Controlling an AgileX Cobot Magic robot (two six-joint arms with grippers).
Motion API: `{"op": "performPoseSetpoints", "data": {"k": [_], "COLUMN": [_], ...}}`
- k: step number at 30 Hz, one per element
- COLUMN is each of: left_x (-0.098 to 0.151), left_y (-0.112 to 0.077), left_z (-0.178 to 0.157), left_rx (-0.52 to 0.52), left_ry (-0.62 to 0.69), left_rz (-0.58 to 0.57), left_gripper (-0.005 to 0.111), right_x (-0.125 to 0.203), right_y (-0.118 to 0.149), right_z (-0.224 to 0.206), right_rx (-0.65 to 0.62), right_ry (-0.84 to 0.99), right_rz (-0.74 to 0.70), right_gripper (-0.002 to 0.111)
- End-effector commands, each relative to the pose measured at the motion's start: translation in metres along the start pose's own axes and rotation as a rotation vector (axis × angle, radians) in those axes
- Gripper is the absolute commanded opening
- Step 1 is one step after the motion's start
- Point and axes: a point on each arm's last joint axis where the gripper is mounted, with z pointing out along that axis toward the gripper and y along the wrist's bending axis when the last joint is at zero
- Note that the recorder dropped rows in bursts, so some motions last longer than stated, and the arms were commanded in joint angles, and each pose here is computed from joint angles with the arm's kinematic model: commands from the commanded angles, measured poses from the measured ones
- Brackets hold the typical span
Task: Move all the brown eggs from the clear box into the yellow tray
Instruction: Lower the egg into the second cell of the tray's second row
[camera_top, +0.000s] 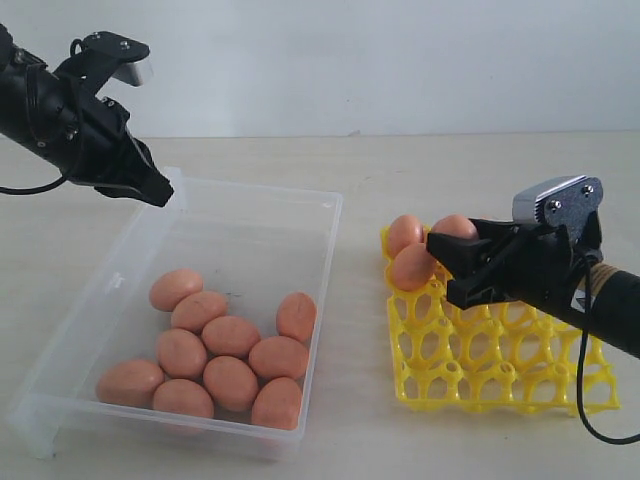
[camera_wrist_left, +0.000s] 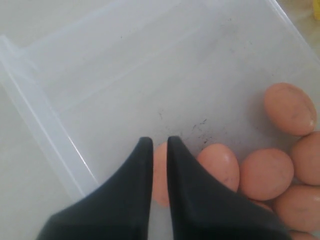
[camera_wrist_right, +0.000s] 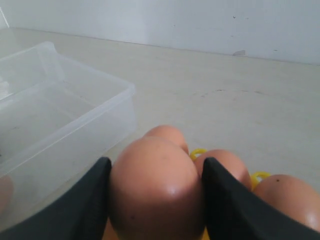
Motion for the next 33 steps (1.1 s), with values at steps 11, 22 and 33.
{"op": "performPoseSetpoints", "data": {"k": [11,22,33], "left_x": [-0.0007,-0.0007,-0.0009], "left_y": [-0.0006,-0.0006,-0.0005], "left_z": [-0.0031,-0.0031,-0.0031], "left_rx": [-0.004,-0.004,-0.006], "left_ry": [-0.02,-0.02,-0.022], "left_rz": [-0.01,-0.01,-0.01], "left_gripper": [0.008,0.008,0.008], "right_x": [-0.0035,-0.0011,0.0003], "right_y": [-0.0033,-0.0077,-0.0085], "right_z": [0.0091,0.0091,0.009], "right_rx": [-0.044,0.005,0.012], "right_ry": [0.043,0.069,0.085], "right_rz": [-0.028,-0.01,-0.02], "right_gripper": [0.0,0.0,0.025]}}
